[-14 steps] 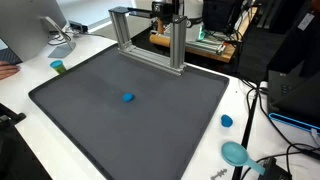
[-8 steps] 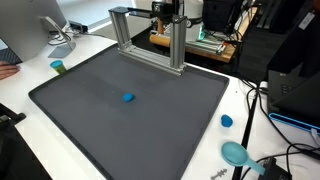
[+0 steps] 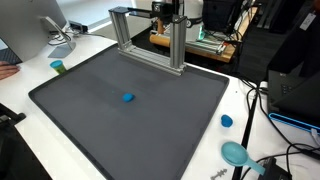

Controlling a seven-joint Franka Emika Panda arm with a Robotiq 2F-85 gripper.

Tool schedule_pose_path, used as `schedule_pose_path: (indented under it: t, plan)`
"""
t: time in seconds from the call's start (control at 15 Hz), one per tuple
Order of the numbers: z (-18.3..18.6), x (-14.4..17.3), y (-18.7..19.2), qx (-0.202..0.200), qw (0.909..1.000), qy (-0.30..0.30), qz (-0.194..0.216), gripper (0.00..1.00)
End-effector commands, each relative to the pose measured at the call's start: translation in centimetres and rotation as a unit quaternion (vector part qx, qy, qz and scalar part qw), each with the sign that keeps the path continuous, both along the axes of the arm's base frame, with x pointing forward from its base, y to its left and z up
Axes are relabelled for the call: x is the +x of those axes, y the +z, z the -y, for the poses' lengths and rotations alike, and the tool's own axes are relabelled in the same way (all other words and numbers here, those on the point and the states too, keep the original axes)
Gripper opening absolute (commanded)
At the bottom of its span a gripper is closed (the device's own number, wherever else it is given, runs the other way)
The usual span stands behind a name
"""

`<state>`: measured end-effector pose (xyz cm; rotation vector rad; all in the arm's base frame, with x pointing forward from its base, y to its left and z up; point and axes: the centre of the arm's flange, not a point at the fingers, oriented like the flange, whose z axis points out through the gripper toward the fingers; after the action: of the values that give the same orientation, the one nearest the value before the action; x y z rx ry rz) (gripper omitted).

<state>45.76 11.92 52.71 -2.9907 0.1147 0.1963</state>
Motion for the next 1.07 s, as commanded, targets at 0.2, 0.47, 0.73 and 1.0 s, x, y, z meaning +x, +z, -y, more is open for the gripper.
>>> schedule_pose_path:
  t: [0.2,0.47,0.73,1.0]
  plan:
    - [5.0,-4.7,2.0,-0.058,0.9947,0.044,0.072,1.00]
    - [8.5,-7.5,0.9,-0.055,0.9940,0.006,0.094,1.00]
    - [10.6,-8.2,-1.3,-0.027,0.9932,-0.051,0.101,1.00]
    - [10.6,-7.3,-1.2,-0.038,0.9946,-0.039,0.088,1.00]
